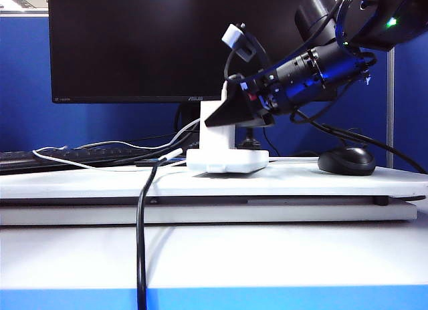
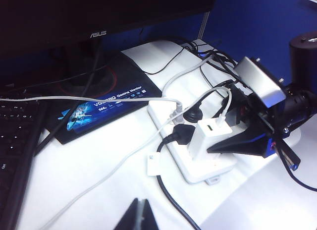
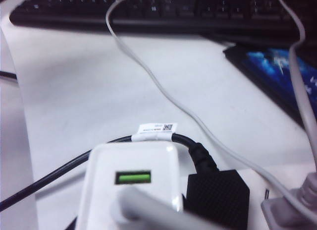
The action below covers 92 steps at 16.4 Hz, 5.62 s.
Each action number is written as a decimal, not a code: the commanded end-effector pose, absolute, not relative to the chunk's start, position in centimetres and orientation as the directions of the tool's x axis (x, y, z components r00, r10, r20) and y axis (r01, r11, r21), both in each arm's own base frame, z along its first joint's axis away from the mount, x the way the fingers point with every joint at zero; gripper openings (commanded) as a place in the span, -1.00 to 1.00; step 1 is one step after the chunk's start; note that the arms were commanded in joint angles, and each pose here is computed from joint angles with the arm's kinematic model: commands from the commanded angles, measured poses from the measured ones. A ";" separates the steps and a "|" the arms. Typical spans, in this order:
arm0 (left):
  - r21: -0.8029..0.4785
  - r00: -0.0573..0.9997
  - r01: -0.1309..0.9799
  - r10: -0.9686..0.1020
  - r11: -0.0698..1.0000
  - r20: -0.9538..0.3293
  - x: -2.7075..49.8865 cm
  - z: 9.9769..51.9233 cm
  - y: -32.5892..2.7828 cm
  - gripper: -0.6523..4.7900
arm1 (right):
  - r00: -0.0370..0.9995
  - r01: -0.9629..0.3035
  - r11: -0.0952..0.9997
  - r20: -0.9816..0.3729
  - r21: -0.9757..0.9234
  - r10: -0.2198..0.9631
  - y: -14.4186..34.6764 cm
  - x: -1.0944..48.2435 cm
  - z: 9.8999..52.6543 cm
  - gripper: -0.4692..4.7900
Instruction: Unplug the white charger from the socket, then place it next to the socket.
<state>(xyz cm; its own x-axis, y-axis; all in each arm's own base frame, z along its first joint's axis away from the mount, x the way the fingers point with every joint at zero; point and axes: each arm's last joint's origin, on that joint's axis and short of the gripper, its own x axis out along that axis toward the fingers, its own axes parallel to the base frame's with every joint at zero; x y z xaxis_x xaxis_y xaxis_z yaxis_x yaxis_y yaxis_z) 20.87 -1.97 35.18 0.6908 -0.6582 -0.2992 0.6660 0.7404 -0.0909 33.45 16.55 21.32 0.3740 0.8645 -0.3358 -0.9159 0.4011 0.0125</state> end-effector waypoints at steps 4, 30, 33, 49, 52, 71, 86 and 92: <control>-0.107 0.573 0.771 -0.756 0.628 -0.317 25.0 32.8 -5.8 -0.78 | 0.376 -0.920 0.392 -0.299 -0.007 0.877 16.6 33.4 22.4 -0.36; -0.094 0.364 0.869 -0.756 0.486 -0.544 31.2 19.5 -17.1 -0.78 | 0.326 -0.930 0.364 -0.339 0.054 0.882 16.5 33.1 21.8 -0.36; -0.094 0.360 0.869 -0.751 0.486 -0.554 31.2 19.2 -17.5 -0.78 | 0.323 -0.930 0.363 -0.344 0.056 0.881 16.5 33.0 21.7 -0.36; -0.131 0.313 0.857 -0.707 0.498 -0.634 30.8 16.9 -18.4 -0.78 | 0.305 -0.947 0.320 -0.300 0.002 0.904 17.6 32.7 22.2 -0.66; -0.124 0.321 0.851 -0.693 0.510 -0.645 30.8 16.8 -18.4 -0.78 | 0.300 -0.950 0.311 -0.300 -0.013 0.906 17.8 32.6 22.3 -0.66; -0.119 0.308 0.854 -0.678 0.506 -0.667 30.7 16.4 -18.3 -0.78 | 0.353 -0.935 0.352 -0.214 -0.047 0.911 17.5 32.7 24.2 -0.66; -0.119 0.307 0.848 -0.662 0.516 -0.683 30.6 16.3 -18.2 -0.78 | 0.349 -0.936 0.341 -0.107 -0.084 0.931 17.6 32.1 26.6 -0.71; -0.119 0.307 0.848 -0.662 0.516 -0.684 30.6 16.3 -18.2 -0.78 | 0.349 -0.936 0.340 -0.103 -0.094 0.931 17.6 32.1 26.6 -0.71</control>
